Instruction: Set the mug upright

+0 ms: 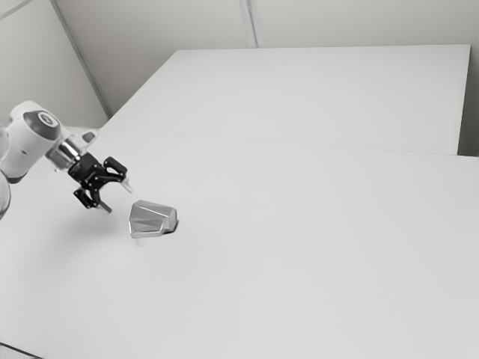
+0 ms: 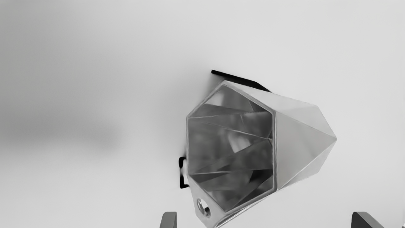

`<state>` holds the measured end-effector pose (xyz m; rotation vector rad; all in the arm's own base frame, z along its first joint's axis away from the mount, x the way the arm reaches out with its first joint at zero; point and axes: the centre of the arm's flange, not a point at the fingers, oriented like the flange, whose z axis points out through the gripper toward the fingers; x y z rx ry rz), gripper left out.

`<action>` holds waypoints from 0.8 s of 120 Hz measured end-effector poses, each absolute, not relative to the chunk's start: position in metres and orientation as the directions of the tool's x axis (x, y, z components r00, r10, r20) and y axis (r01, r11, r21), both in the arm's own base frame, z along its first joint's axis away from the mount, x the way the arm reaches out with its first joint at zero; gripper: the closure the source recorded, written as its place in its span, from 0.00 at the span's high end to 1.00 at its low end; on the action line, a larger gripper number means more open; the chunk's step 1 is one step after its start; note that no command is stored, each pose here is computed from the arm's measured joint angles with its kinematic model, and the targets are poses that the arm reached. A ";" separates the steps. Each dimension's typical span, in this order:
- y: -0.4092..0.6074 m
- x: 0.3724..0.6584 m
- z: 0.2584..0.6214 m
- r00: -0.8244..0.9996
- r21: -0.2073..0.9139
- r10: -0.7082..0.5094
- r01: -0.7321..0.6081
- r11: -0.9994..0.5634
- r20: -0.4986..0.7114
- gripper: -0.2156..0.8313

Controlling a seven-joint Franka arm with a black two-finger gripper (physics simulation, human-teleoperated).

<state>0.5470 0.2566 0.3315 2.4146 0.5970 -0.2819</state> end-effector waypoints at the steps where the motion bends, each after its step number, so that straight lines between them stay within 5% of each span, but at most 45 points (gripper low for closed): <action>1: 0.257 0.547 0.330 0.875 0.530 0.348 0.482 -0.697 -0.337 0.79; 66: 0.230 0.559 0.275 0.869 0.707 0.350 0.491 -0.510 -0.350 0.79; 96: 0.229 0.569 0.286 0.895 0.667 0.316 0.446 -0.597 -0.315 0.26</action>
